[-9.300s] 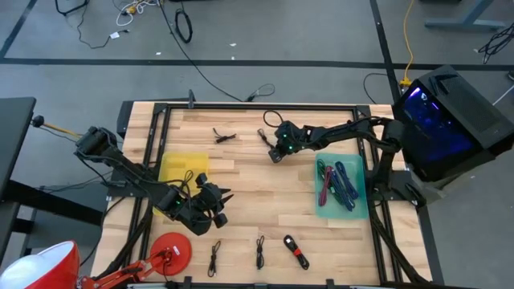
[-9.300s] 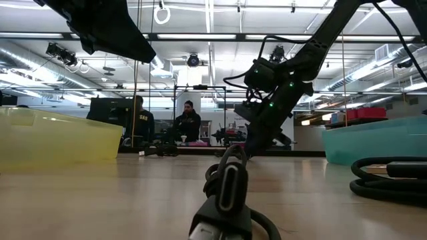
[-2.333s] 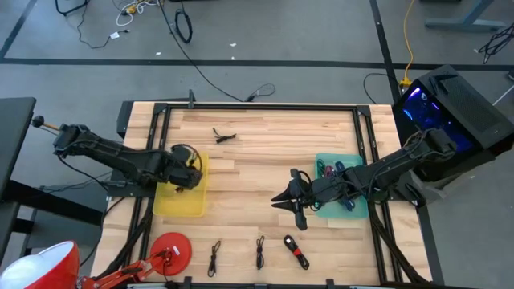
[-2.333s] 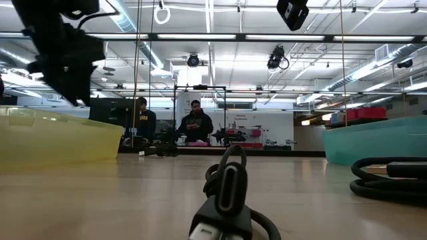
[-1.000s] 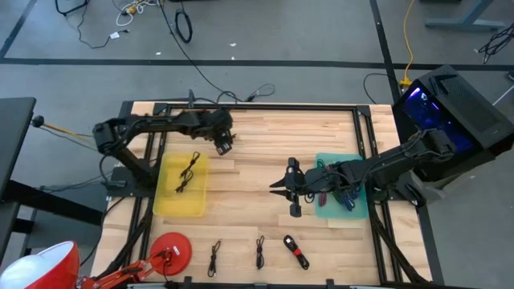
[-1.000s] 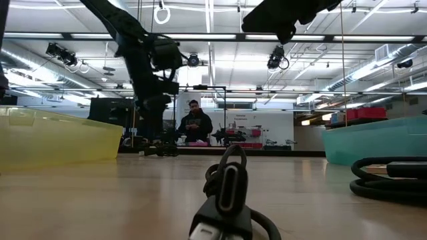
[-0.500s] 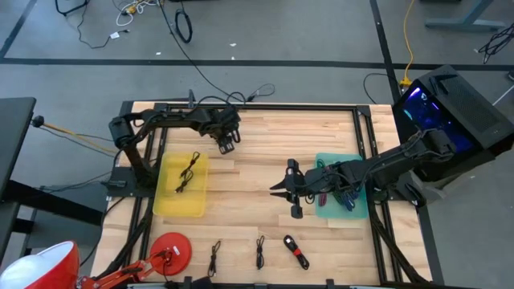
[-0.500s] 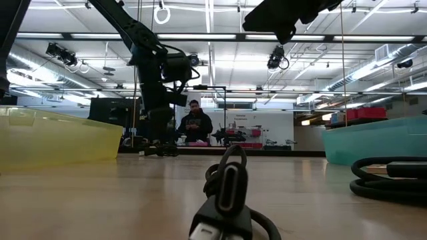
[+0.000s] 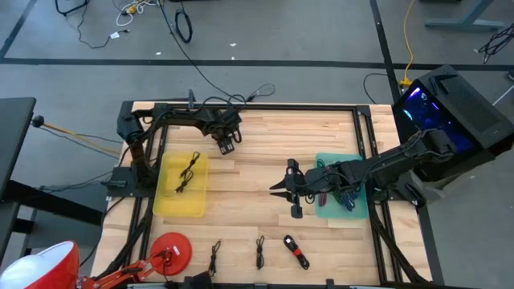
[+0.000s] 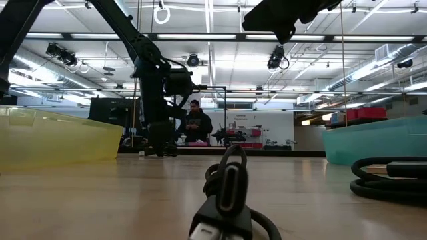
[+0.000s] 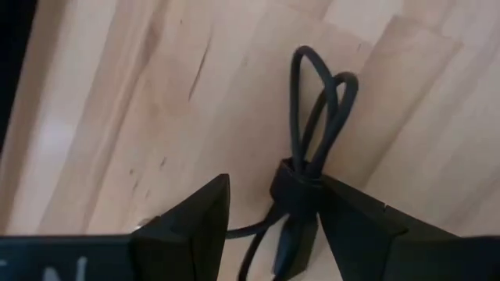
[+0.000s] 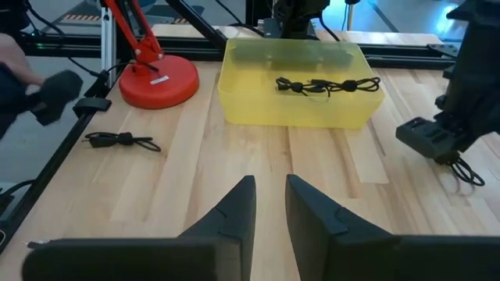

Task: Pick & Place USB Port
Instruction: Put the black charger cable into the yellow bin

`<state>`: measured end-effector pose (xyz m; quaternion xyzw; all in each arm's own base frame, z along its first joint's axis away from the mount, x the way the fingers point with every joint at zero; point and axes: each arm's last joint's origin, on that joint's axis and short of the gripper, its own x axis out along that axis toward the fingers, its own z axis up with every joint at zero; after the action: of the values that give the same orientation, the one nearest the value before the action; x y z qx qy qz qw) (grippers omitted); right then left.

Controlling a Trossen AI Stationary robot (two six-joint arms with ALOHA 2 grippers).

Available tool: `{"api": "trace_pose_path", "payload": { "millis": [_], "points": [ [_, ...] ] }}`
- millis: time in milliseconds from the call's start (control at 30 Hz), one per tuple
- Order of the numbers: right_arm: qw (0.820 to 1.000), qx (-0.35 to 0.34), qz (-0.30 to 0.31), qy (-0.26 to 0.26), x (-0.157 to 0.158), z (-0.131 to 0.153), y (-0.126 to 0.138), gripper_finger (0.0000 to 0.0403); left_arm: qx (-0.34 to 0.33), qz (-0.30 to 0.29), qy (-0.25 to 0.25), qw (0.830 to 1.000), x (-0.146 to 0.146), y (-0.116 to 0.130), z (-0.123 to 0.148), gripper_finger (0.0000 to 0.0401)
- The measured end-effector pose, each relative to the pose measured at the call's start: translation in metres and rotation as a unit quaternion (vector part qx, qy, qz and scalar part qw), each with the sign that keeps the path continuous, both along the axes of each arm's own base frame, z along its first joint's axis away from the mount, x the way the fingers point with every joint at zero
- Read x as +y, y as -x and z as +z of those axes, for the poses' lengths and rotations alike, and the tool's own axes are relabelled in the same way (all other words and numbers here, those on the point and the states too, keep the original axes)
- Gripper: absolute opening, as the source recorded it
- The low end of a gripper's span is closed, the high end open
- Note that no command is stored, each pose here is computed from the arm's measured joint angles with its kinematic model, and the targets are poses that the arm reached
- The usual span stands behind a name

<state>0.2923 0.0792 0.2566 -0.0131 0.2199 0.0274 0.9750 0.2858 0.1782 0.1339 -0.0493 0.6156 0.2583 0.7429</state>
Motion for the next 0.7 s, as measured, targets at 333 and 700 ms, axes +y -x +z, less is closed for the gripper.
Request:
{"api": "trace_pose_path", "payload": {
  "millis": [333,700],
  "points": [
    [1.000,0.000,0.000,0.001,0.000,0.000,0.000,0.0072,-0.009,0.021,0.007,1.000,-0.006,-0.002,0.000,0.0029],
    [1.000,0.003,0.000,0.003,0.000,-0.001,0.000,0.0072,-0.075,0.093,0.020,0.993,-0.049,0.006,0.093,0.0029]
  ]
}}
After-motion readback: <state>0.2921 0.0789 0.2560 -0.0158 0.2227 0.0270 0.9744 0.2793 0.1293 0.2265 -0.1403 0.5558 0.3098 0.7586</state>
